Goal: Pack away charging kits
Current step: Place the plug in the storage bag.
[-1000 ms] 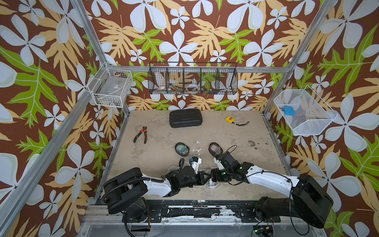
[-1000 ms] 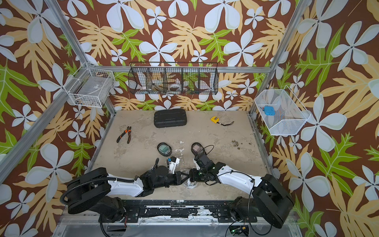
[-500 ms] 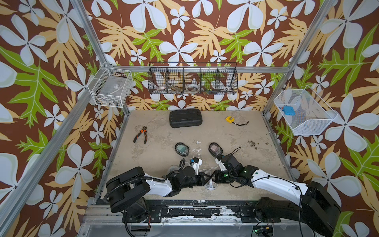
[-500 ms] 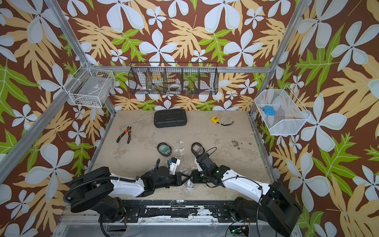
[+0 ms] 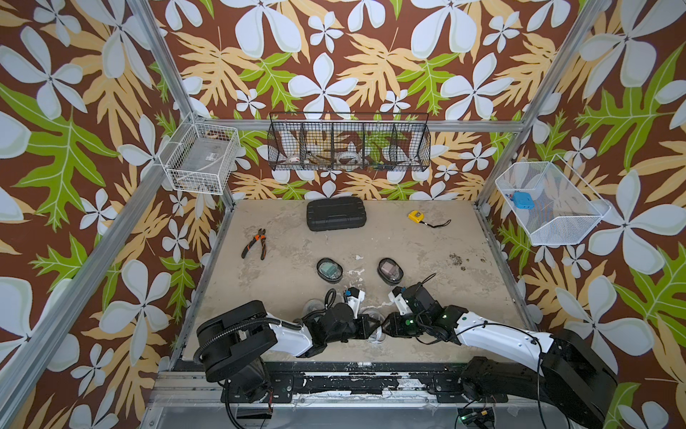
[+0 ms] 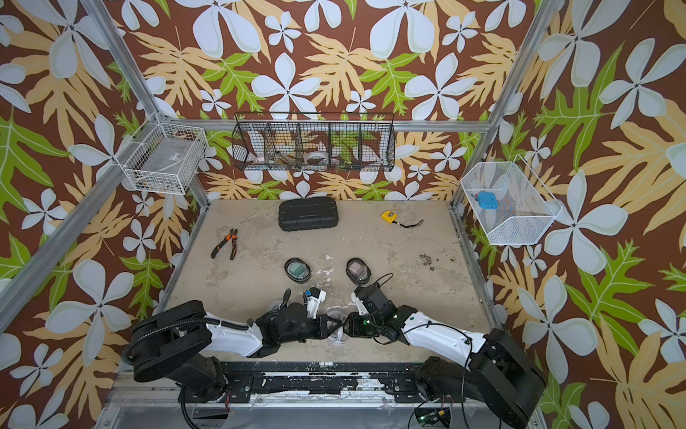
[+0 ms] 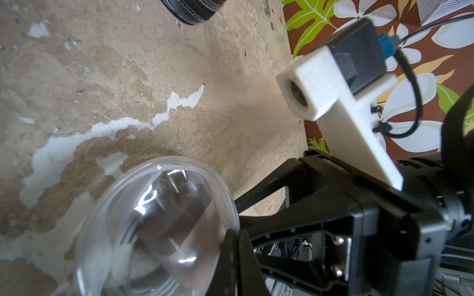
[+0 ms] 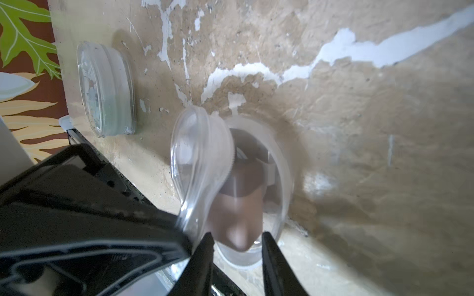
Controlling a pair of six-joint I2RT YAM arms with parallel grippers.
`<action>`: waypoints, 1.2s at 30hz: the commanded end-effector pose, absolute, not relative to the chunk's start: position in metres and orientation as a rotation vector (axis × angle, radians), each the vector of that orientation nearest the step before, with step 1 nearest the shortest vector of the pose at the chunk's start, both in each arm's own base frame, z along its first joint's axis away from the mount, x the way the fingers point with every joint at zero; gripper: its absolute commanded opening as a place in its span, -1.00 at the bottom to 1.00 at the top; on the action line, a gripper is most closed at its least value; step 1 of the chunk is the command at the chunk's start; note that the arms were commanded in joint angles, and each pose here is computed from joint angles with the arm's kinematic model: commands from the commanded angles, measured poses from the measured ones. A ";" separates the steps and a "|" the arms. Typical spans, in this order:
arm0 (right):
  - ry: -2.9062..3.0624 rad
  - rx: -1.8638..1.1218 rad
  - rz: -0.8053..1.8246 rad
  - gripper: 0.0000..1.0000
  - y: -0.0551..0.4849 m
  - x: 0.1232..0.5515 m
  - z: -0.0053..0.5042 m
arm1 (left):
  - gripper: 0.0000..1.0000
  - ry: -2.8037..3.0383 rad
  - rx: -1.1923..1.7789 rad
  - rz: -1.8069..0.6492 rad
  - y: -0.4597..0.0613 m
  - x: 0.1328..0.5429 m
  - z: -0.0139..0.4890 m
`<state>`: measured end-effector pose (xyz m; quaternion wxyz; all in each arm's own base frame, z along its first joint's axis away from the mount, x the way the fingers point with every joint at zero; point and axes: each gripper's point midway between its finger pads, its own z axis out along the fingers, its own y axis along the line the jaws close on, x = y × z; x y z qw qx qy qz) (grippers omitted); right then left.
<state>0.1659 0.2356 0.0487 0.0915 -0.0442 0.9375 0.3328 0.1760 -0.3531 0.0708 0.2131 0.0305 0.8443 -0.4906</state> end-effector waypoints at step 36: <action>2.571 -0.442 1.310 -0.31 0.277 0.176 0.078 | -1.00 2.281 0.070 -1.422 -0.341 0.170 0.077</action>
